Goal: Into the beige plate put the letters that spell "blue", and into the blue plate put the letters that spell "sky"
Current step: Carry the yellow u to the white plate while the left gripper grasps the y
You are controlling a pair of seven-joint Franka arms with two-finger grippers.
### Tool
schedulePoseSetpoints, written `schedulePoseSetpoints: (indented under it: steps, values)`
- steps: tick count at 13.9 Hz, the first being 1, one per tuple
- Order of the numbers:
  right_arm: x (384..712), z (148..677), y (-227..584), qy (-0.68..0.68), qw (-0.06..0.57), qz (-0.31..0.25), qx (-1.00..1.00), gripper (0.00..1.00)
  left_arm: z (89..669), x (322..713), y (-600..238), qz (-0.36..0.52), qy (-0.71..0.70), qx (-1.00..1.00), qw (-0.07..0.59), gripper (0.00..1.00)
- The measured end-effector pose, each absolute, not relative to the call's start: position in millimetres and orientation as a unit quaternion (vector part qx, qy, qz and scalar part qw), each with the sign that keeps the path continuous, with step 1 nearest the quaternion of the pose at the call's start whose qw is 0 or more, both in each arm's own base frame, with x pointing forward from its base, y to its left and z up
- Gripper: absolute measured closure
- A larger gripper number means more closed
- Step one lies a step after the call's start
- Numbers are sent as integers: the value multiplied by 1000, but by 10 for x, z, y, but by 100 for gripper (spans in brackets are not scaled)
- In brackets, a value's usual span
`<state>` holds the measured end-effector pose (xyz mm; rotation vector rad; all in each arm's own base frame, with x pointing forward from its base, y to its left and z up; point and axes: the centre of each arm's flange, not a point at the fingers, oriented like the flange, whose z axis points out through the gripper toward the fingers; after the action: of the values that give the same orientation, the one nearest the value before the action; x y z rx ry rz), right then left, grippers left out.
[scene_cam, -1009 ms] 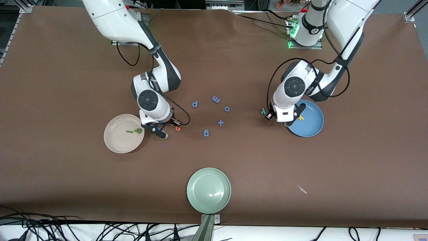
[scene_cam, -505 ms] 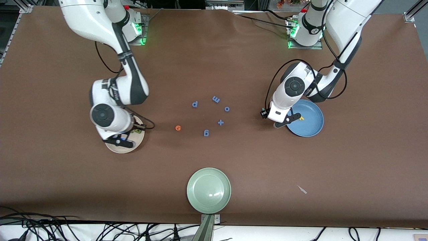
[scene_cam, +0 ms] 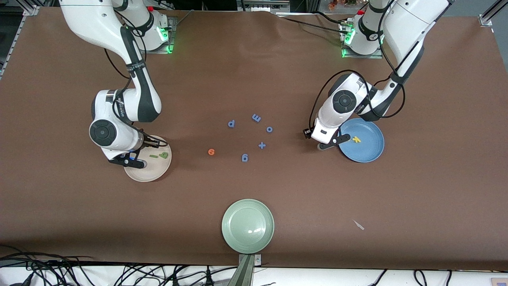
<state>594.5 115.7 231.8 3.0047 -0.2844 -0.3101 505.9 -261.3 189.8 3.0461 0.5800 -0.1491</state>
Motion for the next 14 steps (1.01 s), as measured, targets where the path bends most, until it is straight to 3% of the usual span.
schedulePoseSetpoints:
  steps: [4, 9, 14]
  values:
    - [5924, 2340, 1163, -97, 46, -98, 989, 58, 1885, 5050, -2621, -49, 182, 982, 19, 44]
    - [5947, 2381, 1325, -104, 24, -89, 990, 51, 1843, 5030, -2619, -53, 179, 982, 18, 48]
    - [6088, 2577, 2409, -165, -1, -51, 985, 47, 1726, 4987, -2626, -65, 176, 982, 17, 51]
